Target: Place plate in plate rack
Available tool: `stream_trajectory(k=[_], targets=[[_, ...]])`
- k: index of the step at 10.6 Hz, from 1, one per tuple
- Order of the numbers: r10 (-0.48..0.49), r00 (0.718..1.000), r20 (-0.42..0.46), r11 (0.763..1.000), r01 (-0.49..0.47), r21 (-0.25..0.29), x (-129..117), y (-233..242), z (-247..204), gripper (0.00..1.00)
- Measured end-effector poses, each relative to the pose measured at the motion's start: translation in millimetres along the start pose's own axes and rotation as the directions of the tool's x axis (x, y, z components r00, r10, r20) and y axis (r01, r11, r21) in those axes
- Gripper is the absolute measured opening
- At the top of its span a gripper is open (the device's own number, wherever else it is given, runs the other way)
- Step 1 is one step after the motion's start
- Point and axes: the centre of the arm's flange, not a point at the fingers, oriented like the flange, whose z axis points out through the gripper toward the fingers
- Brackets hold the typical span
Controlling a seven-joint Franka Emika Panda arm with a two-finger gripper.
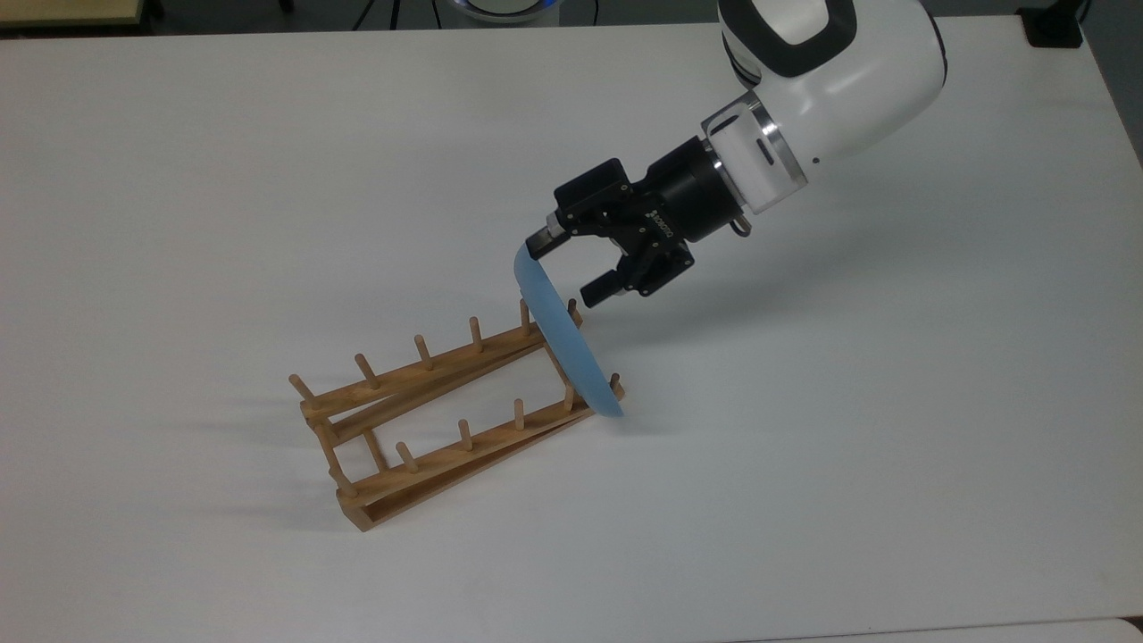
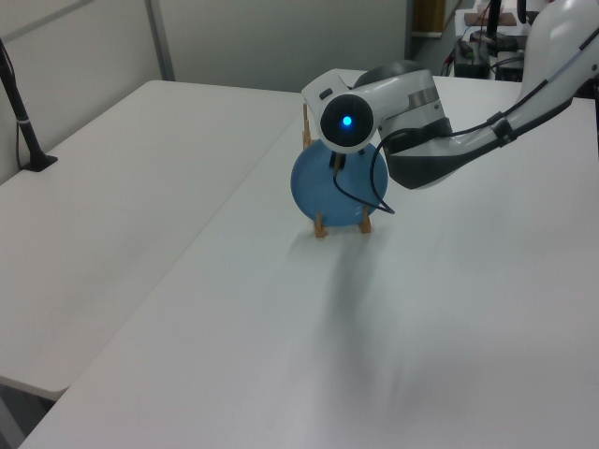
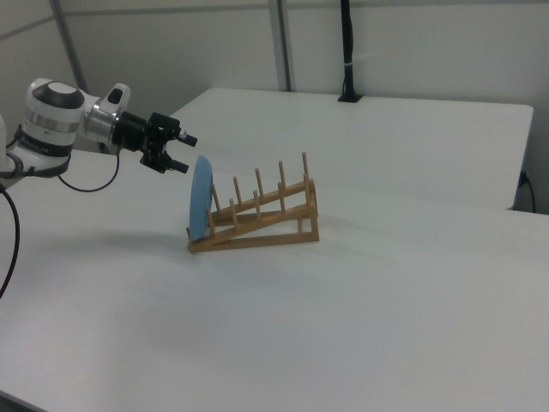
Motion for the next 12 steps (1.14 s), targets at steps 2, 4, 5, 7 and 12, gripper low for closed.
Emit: stream_trajectory(k=[2, 4, 5, 7, 12], targets=[[0.076, 0.997, 0.003, 0.99, -0.076, 0.121, 6.2, 5.9, -15.0, 1.0], [0.189, 0.979, 0.075, 0.924, -0.203, 0.324, 11.8, 38.1, -49.2, 1.0], [0.229, 0.967, 0.115, 0.876, -0.256, 0.409, 12.6, 55.6, -65.3, 1.0], [0.27, 0.935, 0.229, 0.748, -0.354, 0.561, 9.3, 82.9, -85.2, 1.0], [-0.015, 0.913, 0.408, 0.524, -0.34, 0.78, -48.0, 195.5, -7.3, 1.0]])
